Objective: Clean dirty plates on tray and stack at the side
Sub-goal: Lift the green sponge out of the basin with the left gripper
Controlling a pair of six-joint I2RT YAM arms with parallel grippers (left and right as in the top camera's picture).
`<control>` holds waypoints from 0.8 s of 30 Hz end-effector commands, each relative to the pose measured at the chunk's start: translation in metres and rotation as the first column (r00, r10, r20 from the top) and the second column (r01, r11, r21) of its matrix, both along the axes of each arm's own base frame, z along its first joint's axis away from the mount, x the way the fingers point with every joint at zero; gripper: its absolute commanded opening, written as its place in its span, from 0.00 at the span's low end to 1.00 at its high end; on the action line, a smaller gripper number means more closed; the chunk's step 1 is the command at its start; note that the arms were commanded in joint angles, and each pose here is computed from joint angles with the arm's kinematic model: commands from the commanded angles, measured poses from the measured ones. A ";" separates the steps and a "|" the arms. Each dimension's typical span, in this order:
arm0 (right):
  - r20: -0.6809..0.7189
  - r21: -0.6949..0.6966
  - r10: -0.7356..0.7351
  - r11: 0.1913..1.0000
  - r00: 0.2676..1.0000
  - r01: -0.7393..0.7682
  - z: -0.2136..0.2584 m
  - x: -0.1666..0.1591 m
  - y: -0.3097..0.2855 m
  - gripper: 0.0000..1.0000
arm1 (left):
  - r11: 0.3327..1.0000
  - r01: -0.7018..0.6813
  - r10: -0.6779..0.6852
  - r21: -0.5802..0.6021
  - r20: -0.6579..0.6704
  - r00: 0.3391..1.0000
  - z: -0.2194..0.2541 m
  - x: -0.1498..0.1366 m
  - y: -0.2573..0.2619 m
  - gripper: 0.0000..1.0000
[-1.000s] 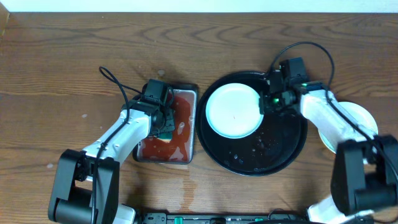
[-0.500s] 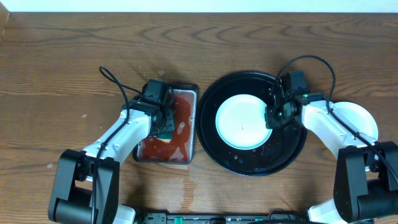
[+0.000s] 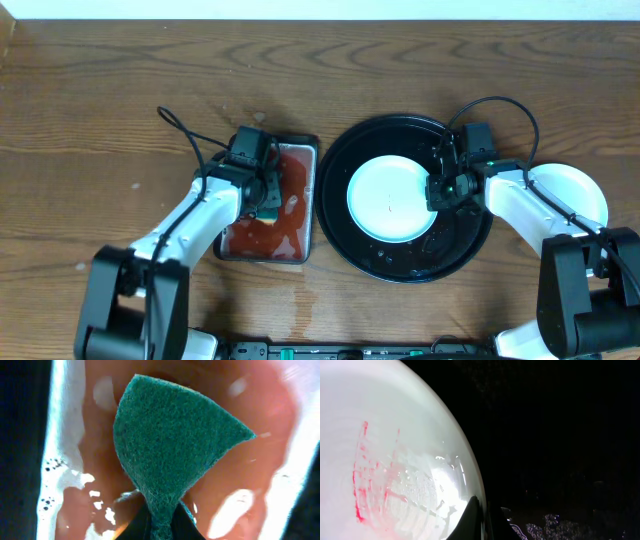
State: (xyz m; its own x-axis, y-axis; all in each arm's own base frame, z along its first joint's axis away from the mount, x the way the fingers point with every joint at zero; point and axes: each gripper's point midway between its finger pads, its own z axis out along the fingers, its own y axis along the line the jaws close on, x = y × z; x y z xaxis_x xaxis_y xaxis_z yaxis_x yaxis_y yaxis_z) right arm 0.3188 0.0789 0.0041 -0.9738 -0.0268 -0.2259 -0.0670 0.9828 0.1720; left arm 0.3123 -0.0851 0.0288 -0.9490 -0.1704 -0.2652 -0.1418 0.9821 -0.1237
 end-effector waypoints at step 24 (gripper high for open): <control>-0.023 -0.031 0.020 0.999 1.000 -0.021 -0.011 -0.009 -0.006 0.01 | 0.926 0.035 0.114 -0.377 0.366 0.923 0.143 0.017 -0.032 0.08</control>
State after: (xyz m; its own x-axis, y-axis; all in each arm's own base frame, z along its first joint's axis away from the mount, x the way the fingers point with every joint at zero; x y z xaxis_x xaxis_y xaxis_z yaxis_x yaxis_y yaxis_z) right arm 0.3198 0.0790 0.0042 -0.9725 -0.0274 -0.2312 -0.0686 0.9827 0.1720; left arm 0.3311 -0.1149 0.1672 -0.7753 -0.3273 -0.5402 -0.0475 0.8831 -0.4668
